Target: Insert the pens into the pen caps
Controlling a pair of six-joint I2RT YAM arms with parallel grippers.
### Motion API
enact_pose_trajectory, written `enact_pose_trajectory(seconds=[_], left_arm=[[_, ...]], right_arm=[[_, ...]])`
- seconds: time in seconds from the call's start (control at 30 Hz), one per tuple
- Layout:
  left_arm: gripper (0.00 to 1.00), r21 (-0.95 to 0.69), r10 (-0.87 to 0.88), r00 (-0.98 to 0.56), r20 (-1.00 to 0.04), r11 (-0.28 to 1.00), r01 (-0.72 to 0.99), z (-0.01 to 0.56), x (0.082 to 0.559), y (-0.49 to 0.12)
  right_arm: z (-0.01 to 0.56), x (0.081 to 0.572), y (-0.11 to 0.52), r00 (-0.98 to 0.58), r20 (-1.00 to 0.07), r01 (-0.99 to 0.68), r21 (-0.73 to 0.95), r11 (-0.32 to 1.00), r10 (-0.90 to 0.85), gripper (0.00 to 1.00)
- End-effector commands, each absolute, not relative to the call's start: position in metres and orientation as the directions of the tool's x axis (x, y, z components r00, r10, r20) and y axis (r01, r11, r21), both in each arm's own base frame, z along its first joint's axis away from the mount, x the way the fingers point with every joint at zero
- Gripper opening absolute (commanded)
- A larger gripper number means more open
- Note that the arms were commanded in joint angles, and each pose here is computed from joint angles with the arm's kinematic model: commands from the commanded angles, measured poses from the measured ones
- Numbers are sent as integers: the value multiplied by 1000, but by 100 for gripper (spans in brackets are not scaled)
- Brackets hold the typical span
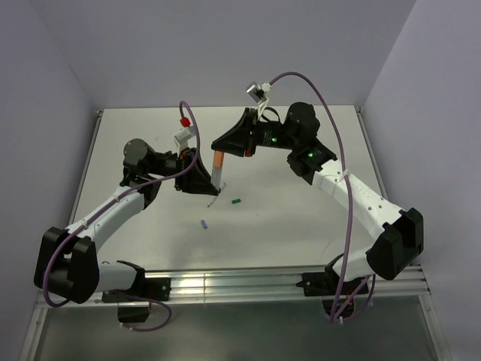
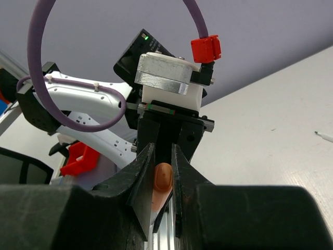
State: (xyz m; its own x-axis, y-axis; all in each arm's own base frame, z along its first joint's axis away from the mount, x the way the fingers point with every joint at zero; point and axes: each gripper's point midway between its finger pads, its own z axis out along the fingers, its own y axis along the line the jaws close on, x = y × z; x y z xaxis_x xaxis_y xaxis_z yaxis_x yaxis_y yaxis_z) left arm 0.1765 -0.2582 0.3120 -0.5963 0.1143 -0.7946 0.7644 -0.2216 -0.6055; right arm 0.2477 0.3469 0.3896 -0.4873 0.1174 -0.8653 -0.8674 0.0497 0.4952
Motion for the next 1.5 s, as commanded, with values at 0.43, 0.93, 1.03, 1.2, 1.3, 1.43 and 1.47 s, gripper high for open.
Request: enact_pose_trajectory(seconds=[0.43,0.93,1.03,1.2,1.3,1.43,1.47], left_arm=[[0,-294,-166,-309,-937,-104,950,382,215,-258],[0,-286,-130,-291,-948,-59,957,372,227,-255],[0,-326,-101,-329,-939,-40,944,361,228,-255],[0,-357,-99,-357,-929,-23,934,352,228,-254],[0,-362,-107,-361,-926,-14,932,350,231,-255],[0,-384,-139,-385,-913,-32,923,354,232,-256],[0,-391,-144,-393,-908,-37,919,353,231,-256]], right_arm=[[269,173,362,-696,-653,-677,735,-27,-298,0],[301,190,357,-636,-727,-754,657,6,-259,9],[343,217,350,-602,-780,-794,608,22,-171,24],[396,271,316,-542,-840,-835,537,124,-16,54],[413,273,308,-514,-858,-850,511,130,14,66],[423,271,305,-493,-868,-857,496,141,56,83],[428,267,302,-477,-876,-865,483,136,73,85]])
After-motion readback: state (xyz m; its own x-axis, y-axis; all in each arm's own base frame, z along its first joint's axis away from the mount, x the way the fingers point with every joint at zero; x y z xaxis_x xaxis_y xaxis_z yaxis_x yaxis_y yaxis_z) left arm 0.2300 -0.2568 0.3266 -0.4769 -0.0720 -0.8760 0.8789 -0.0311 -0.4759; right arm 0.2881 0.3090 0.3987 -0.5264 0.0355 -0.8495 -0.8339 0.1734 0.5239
